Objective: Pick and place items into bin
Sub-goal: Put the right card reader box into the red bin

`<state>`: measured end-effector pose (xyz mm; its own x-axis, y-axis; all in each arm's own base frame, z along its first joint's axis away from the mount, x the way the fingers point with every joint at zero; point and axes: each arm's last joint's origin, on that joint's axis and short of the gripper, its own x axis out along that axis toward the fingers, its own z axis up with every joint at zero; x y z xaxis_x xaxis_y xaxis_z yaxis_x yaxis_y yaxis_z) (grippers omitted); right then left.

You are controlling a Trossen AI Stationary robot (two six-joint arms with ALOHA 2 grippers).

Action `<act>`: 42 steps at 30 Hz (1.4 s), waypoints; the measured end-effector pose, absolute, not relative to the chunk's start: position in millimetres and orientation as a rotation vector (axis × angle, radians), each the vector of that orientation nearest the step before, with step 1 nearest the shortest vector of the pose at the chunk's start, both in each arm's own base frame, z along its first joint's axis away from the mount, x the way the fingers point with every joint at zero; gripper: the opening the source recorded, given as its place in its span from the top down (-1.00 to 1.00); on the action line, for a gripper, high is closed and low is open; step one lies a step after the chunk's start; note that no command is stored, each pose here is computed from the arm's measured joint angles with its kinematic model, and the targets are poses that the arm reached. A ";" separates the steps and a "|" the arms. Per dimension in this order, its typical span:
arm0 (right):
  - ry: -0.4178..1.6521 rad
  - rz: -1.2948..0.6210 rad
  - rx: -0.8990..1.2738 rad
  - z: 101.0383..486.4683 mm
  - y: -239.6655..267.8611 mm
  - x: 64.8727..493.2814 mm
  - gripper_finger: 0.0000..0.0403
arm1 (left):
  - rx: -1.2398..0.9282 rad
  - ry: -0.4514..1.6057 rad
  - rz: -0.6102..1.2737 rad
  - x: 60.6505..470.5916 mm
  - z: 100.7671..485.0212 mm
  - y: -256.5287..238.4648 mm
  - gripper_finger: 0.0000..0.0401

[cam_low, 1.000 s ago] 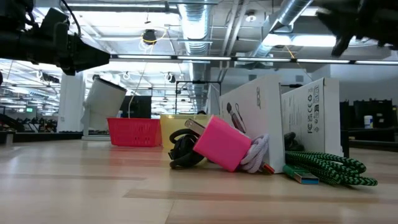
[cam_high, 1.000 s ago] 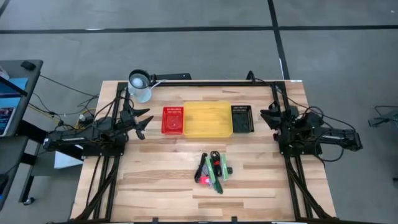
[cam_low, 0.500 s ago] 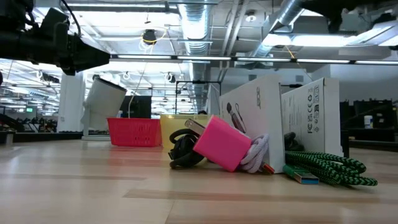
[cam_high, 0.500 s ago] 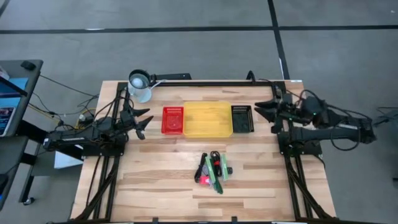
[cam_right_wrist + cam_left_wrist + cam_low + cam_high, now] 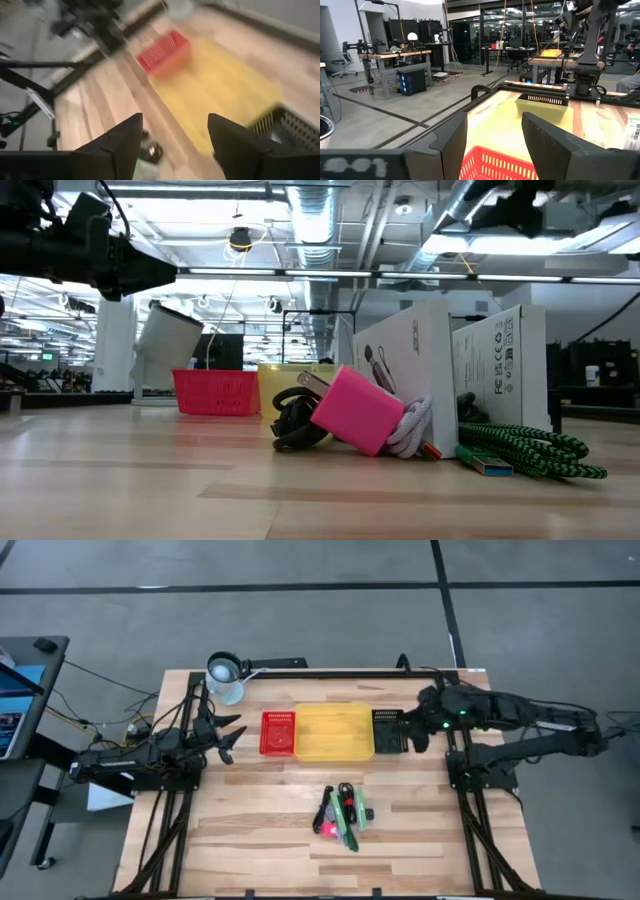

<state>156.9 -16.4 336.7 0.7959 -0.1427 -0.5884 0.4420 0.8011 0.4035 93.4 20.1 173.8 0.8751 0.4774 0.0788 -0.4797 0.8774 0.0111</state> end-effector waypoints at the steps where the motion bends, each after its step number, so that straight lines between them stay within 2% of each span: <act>1: 0.617 -0.346 0.584 332.8 -16.4 159.3 -0.13 | 0.031 -0.074 0.499 93.4 173.7 20.1 0.09; 7: 0.856 -0.382 0.764 307.9 -13.9 177.5 -0.13 | 0.030 -0.074 0.500 93.5 173.7 20.1 0.09; 20: 1.124 -0.368 1.036 268.2 29.9 225.4 -0.13 | 0.030 -0.075 0.499 93.4 173.8 20.1 0.09; 29: 1.142 -0.353 1.139 246.0 61.1 255.3 -0.13 | 0.031 -0.075 0.499 93.4 173.9 20.1 0.09; 42: 1.155 -0.404 1.195 216.4 69.9 281.7 -0.13 | 0.031 -0.075 0.499 93.4 173.8 20.1 0.09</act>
